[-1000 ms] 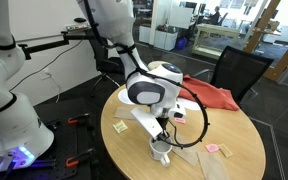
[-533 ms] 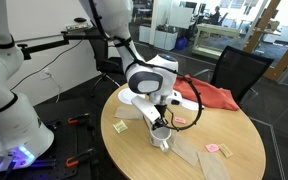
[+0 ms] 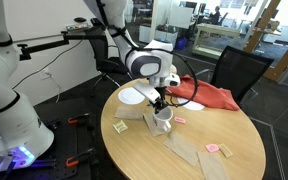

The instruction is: Move the cup to the left, then pick the marker and put it in the cup

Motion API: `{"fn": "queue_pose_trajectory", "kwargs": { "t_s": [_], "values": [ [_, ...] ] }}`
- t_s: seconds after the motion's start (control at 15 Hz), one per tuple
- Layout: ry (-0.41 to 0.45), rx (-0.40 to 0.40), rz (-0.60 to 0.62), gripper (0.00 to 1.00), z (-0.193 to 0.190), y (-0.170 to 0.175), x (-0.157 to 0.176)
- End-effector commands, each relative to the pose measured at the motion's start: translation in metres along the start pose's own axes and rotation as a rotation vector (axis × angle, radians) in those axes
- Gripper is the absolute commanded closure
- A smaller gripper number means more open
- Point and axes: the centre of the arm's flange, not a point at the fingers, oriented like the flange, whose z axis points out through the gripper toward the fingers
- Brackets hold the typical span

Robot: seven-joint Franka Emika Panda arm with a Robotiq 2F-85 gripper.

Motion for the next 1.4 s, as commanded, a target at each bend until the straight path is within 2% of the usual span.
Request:
{"fn": "queue_pose_trajectory", "kwargs": {
  "t_s": [0.0,0.6,1.33],
  "values": [
    [0.049,-0.028,-0.009,0.97,-0.026,-0.011,0.029],
    [0.127,-0.032,-0.089,0.97,-0.032,-0.042,0.105],
    [0.057,-0.025,-0.108,0.97,0.006,-0.050,0.163]
  ]
}}
